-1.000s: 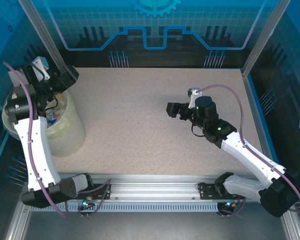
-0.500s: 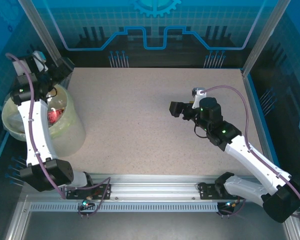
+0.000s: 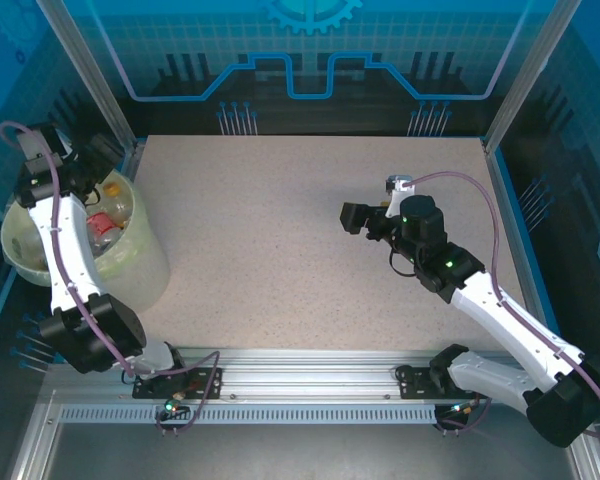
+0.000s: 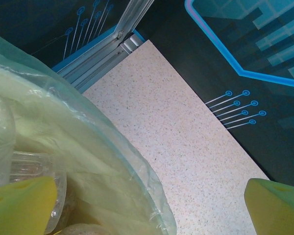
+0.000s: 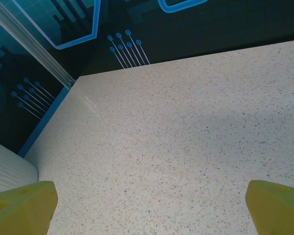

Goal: Put the plastic bottles in the bin

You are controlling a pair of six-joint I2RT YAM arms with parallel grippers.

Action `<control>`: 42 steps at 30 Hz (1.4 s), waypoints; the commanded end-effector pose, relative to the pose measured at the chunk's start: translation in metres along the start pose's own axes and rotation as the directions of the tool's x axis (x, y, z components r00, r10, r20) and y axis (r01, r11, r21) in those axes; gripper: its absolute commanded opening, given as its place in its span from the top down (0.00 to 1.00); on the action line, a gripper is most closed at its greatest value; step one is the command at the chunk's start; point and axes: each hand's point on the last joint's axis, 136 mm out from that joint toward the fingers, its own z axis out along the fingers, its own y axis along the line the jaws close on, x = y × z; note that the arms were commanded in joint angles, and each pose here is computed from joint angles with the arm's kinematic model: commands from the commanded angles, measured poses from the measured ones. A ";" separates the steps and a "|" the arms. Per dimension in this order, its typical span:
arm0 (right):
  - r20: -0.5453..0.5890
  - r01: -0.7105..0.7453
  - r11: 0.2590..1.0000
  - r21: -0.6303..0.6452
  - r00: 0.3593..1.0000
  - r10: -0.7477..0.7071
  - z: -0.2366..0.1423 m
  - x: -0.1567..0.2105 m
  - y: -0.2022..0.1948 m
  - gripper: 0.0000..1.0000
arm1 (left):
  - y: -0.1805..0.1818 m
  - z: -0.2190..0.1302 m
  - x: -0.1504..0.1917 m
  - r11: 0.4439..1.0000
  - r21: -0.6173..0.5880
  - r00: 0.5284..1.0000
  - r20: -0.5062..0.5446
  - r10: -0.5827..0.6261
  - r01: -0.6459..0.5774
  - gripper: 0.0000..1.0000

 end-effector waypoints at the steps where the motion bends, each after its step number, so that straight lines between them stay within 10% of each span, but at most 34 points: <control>1: 0.032 0.000 1.000 0.019 0.999 -0.001 -0.009 -0.008 -0.005 0.00 | -0.009 -0.015 -0.001 0.998 0.043 0.999 -0.014 -0.035 0.036 0.01; 15: 0.041 -0.009 0.999 0.051 0.999 0.006 -0.020 -0.002 -0.015 0.00 | -0.078 -0.137 -0.014 0.937 0.329 0.970 0.239 0.038 -0.117 0.01; 27: 0.072 0.077 0.962 0.260 0.992 -0.099 -0.035 -0.010 -0.059 0.00 | -0.205 -0.162 0.126 0.499 0.801 0.927 0.179 0.329 -0.331 0.01; 42: 0.006 0.082 0.734 0.675 0.993 -0.116 -0.029 0.036 -0.232 0.00 | -0.104 0.019 0.220 0.662 0.401 0.764 0.187 0.617 -0.633 0.01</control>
